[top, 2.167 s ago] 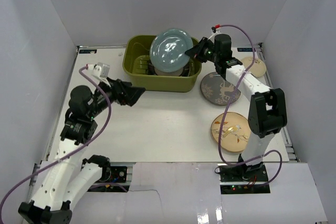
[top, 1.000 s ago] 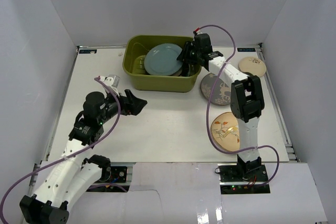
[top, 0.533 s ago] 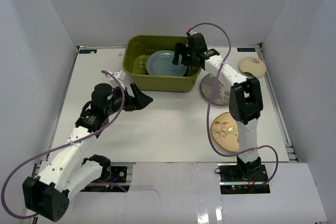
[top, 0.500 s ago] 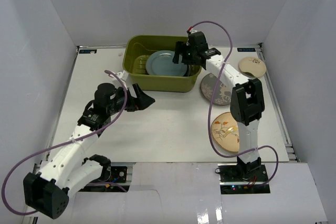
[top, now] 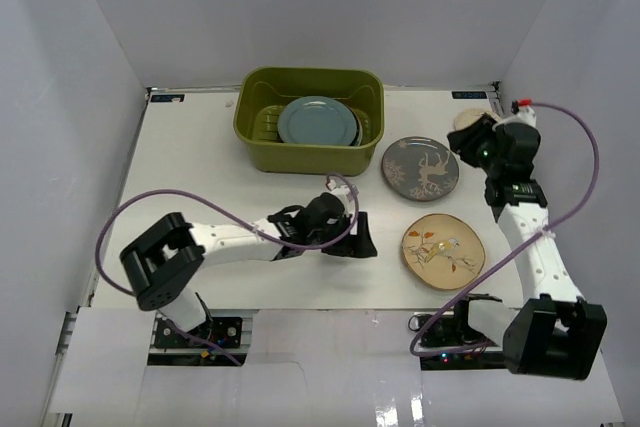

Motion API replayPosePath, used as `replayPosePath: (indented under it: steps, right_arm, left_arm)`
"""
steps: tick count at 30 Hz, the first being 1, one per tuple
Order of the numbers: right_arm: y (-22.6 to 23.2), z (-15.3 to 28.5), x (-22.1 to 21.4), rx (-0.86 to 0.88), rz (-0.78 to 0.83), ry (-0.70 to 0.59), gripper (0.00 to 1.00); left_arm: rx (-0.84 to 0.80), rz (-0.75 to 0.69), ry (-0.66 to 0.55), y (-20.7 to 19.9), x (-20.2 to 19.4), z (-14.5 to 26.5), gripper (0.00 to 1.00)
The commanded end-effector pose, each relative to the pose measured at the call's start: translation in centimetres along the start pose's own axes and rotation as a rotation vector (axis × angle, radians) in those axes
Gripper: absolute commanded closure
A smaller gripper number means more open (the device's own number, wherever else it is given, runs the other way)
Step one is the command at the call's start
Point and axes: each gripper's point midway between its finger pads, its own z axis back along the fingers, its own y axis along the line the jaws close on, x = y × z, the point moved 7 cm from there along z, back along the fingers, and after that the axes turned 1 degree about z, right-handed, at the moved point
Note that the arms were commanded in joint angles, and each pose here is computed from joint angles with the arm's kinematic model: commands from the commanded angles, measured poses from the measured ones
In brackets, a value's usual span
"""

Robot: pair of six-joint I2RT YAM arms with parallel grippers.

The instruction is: Place the plates into the plastic bin on the countertop

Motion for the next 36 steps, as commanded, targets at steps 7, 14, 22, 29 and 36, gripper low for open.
replayPosePath:
  steps: [7,14,22,29,36]
  right_arm:
    - [-9.1,2.6,-5.4,-0.032,-0.326,-0.07,0.69]
    - [-10.9,2.4,-5.5,-0.032,-0.361,-0.064,0.45]
    - [-12.1,1.8,-6.8,-0.018,-0.404,-0.047,0.44]
    - [-13.1,1.2,-7.9,-0.025,-0.411,-0.01,0.37]
    - [-15.1,0.4,-9.7,-0.118,-0.422,0.034,0.18]
  left_arm:
    - [-0.056,-0.012,-0.088,-4.8,2.9,-9.5,0.16]
    - [-0.062,-0.03,0.01,-4.0,1.6,-13.7,0.29]
    - [-0.042,-0.03,0.068,-2.9,0.4,-16.1,0.49]
    - [0.027,-0.024,0.078,-1.0,-0.7,-15.4,1.0]
    - [0.076,-0.044,0.002,0.1,-1.0,-9.1,1.0]
